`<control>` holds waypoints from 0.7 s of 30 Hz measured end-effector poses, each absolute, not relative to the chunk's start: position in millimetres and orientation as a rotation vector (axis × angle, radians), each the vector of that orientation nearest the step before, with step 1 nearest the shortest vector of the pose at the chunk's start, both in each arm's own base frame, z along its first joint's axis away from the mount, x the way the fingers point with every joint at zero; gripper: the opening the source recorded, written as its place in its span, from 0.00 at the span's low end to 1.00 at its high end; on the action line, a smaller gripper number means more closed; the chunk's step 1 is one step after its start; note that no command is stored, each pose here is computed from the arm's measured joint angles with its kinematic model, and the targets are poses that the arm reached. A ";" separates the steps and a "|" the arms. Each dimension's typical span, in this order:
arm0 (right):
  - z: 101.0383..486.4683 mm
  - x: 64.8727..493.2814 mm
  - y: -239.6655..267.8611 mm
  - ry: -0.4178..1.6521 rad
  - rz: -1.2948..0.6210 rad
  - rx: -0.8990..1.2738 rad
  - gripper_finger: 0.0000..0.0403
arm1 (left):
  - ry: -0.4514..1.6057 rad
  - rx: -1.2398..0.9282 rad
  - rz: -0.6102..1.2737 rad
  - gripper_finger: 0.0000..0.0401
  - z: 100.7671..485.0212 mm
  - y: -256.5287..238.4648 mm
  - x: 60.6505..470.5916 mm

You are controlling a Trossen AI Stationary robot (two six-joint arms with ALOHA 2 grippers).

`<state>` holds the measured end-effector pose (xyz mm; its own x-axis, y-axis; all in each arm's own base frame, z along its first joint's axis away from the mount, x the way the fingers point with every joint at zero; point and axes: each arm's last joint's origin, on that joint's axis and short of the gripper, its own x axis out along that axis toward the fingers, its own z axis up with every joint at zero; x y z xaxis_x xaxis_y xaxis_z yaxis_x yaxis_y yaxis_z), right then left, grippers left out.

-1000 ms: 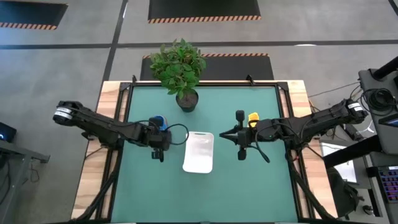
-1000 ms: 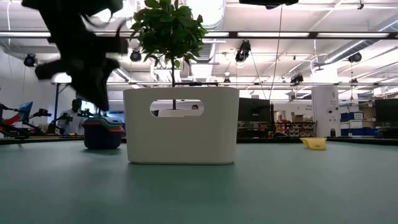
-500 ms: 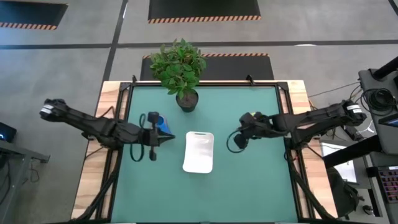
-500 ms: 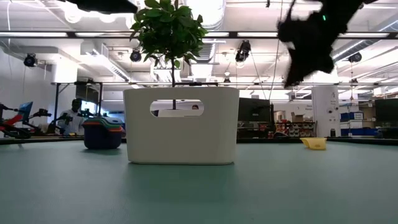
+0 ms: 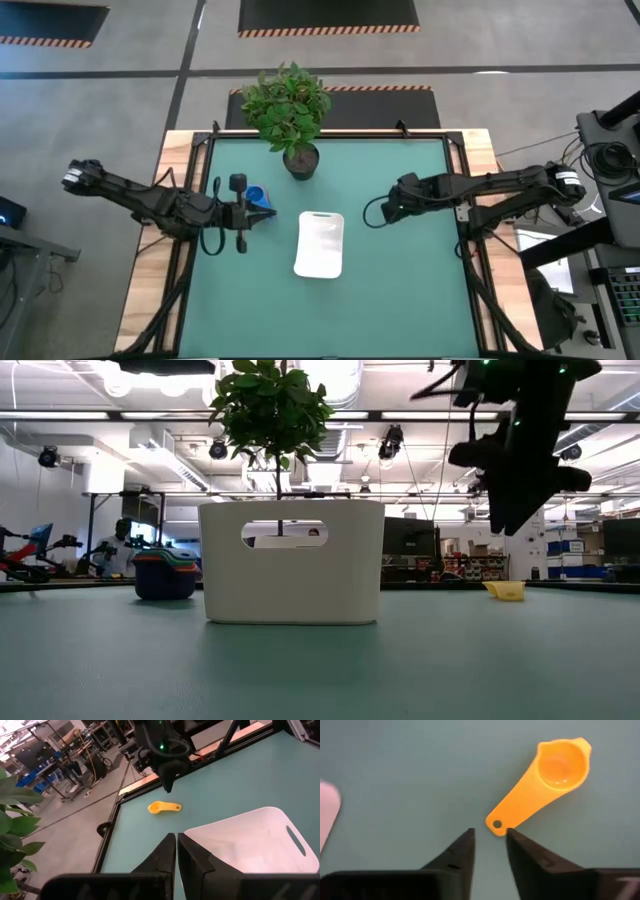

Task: Nest measuring cups in basket
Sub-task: Stack the yellow measuring cup on top of the blue measuring cup

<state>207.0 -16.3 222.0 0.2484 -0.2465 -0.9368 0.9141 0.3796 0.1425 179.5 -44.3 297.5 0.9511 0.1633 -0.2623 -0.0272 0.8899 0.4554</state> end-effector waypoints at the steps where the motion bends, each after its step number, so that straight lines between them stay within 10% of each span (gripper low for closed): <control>1: 220.7 207.6 -18.8 1.001 -0.947 0.843 0.27 | 0.300 0.466 0.100 0.00 297.6 -44.3 179.4; 10: 199.9 216.3 -41.0 0.993 -1.167 0.914 0.57 | 0.309 0.471 0.098 0.00 296.7 -44.3 179.2; 21: 159.8 230.6 -45.8 1.089 -1.348 0.880 0.64 | 0.324 0.474 0.095 0.00 295.2 -44.1 178.6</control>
<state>230.6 -45.8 159.8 -0.0843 -0.3000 -0.9502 0.9921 0.0638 -0.1082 178.6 -44.1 295.2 0.9444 0.1648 -0.2845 -0.0152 0.8863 0.4629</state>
